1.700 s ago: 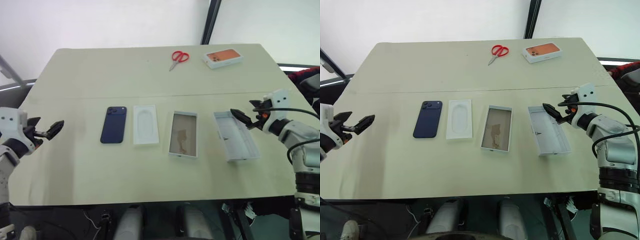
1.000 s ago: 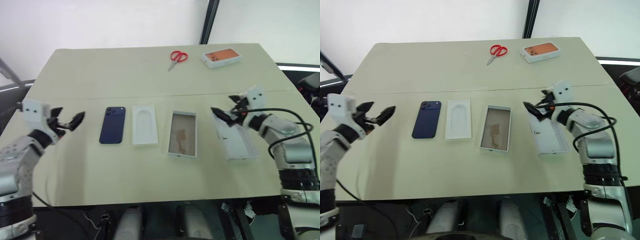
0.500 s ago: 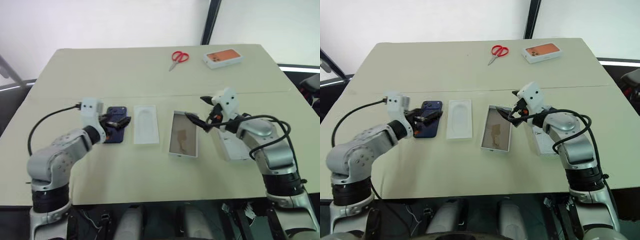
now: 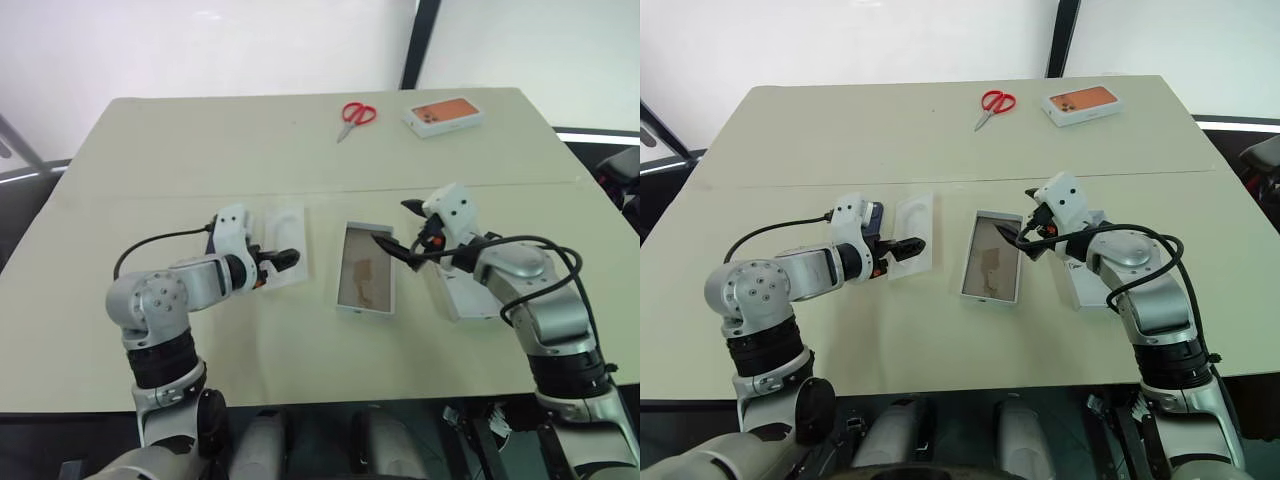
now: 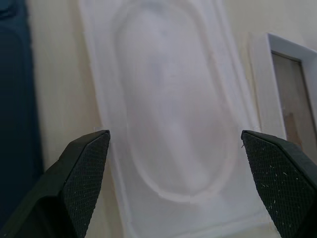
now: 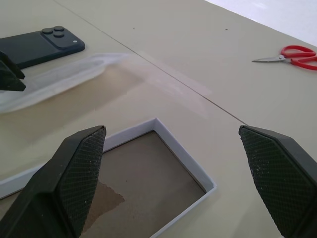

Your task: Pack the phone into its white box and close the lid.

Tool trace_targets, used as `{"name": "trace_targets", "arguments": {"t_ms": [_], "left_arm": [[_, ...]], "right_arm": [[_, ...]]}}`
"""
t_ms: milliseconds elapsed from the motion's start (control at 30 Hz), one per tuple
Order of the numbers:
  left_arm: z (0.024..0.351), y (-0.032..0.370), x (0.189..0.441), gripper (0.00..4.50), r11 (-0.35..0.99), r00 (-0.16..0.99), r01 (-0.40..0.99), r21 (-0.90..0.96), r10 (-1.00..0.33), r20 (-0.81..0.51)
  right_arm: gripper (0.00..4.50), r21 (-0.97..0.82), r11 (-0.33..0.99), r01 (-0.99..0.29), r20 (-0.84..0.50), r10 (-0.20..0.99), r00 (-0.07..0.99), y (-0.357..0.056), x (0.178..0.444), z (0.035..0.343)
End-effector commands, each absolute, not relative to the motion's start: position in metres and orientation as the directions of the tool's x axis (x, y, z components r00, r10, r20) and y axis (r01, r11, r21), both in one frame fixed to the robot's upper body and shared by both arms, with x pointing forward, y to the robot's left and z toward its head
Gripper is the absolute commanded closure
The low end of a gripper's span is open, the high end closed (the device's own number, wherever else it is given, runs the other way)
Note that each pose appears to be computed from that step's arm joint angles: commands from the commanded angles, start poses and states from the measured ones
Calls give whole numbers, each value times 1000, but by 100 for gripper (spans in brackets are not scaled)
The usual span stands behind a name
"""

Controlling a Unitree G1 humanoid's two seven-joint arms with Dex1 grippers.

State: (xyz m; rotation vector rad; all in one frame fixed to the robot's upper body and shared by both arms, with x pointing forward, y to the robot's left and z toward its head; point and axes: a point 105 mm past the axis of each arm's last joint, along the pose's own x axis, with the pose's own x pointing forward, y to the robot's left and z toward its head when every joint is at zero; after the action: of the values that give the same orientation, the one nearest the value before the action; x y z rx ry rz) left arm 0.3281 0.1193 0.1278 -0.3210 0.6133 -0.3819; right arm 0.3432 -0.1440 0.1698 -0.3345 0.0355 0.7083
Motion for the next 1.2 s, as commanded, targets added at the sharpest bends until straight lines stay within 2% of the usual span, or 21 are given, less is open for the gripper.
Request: {"name": "trace_targets", "arguments": {"t_ms": [33, 233, 500, 700, 833, 967, 1067, 1200], "left_arm": [[149, 119, 333, 6, 883, 800, 273, -382, -429, -419], [157, 117, 335, 6, 879, 814, 276, -388, -429, -392], [148, 121, 339, 6, 912, 816, 215, -349, -364, -450], [136, 115, 339, 6, 913, 782, 205, -352, -369, -502], [129, 107, 339, 6, 903, 753, 215, -371, -395, -526], [126, 104, 340, 6, 897, 740, 218, -386, -409, -534], [125, 105, 341, 6, 897, 737, 205, -392, -406, -541], [124, 108, 343, 192, 898, 738, 186, -399, -395, -546]], "right_arm": [[0, -333, 695, -638, -109, 643, 758, -143, 338, 184], [0, -332, 686, -647, -118, 651, 750, -141, 336, 182], [0, -335, 678, -655, -128, 656, 744, -141, 335, 181], [0, -337, 665, -666, -130, 668, 733, -138, 332, 182], [0, -326, 632, -703, -143, 702, 698, -134, 324, 182], [0, -287, 498, -818, -198, 805, 559, -121, 293, 178], [0, -275, 449, -850, -225, 829, 511, -117, 282, 175], [0, -272, 421, -865, -250, 837, 486, -115, 276, 171]]}}
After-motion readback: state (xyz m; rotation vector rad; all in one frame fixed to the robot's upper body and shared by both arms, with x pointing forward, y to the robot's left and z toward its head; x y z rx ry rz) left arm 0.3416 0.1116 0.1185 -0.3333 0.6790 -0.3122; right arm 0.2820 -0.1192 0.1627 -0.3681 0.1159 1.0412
